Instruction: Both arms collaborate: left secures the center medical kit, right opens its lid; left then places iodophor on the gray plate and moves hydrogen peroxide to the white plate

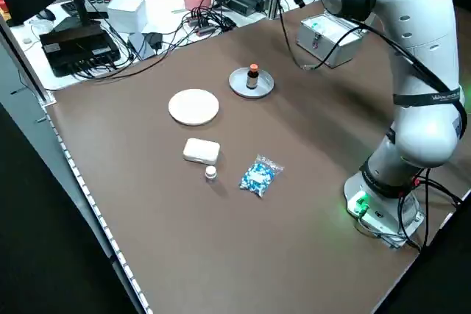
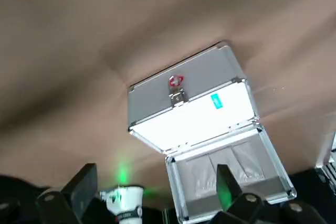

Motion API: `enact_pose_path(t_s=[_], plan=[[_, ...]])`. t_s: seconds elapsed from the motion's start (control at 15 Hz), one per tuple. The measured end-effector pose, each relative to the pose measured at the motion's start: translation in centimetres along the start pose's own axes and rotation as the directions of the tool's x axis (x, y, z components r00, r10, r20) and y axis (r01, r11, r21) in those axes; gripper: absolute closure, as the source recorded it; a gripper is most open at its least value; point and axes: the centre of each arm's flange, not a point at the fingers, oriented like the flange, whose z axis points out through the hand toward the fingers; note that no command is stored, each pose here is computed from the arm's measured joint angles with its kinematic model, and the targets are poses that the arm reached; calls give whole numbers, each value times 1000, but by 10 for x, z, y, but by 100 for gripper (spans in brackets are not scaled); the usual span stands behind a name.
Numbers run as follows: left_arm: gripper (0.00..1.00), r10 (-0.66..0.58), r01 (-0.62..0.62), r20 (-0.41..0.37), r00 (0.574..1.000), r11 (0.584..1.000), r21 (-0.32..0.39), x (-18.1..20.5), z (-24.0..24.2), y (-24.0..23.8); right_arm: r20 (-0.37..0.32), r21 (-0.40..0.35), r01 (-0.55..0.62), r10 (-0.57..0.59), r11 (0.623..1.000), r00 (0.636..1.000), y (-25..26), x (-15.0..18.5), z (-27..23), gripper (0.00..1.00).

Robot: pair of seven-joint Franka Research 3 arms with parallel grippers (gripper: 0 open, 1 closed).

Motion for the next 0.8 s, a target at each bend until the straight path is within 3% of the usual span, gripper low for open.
enact_pose_path(t_s=[0.33, 0.8], plan=[[0, 155, -143, -152, 976, 986, 83, -45, 26, 21, -5, -1, -2, 2, 1000, 1000, 1, 0, 0, 1], [0, 398, -350, -283, 873, 914, 205, -132, 92, 44, -10, -1, -4, 4, 1000, 1000, 1, 1, 0, 1]])
